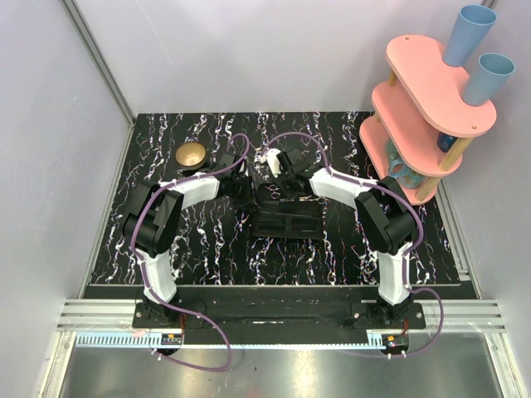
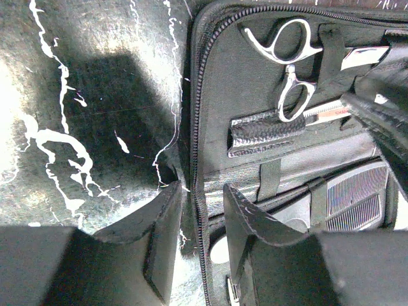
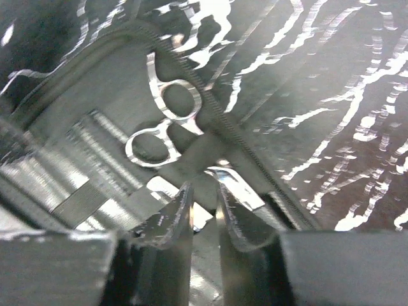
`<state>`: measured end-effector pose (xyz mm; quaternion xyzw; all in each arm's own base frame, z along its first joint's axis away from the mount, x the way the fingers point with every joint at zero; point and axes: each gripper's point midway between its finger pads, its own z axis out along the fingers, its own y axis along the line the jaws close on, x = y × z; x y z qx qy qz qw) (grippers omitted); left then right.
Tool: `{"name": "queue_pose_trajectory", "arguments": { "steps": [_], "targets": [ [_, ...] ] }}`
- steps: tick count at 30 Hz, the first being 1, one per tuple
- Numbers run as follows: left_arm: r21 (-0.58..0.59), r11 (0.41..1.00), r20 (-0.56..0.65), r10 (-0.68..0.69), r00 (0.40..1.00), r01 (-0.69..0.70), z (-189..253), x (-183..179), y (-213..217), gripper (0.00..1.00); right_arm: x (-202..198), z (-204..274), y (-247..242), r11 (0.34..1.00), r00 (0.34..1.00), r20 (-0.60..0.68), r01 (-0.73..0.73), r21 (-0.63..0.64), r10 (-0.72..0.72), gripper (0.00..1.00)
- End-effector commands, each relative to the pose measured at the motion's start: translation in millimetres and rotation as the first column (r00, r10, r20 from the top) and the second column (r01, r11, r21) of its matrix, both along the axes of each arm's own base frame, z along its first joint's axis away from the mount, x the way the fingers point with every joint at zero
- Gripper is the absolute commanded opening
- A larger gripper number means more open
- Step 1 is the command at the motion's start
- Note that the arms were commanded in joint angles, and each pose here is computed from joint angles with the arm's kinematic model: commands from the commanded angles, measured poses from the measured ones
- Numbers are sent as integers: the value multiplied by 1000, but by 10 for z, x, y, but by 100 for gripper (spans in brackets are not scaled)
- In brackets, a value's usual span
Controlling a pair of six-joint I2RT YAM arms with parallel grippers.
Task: Sort the hair-cutting tools
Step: Place the scissors in the hairdressing tool bag.
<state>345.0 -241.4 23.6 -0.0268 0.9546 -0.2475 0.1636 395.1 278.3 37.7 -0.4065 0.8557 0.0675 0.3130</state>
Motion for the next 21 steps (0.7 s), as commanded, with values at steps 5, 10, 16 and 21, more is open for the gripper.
{"name": "queue_pose_trajectory", "arguments": {
  "steps": [5,10,16,21],
  "targets": [
    [26,1000,-22,-1,1000,1,-40,-26,52,39,491,904,-314,916,891,213,381,126,-400,47],
    [23,1000,-17,4,1000,-4,-23,-11,53,40,332,816,-814,791,798,22,592,152,-602,47],
    [14,1000,-16,5,1000,-4,7,-3,37,40,-65,531,-1215,664,670,-138,742,91,-729,44],
    [6,1000,-13,1,1000,-1,27,4,15,40,-188,307,-1265,621,614,-197,783,32,-764,38]
  ]
}}
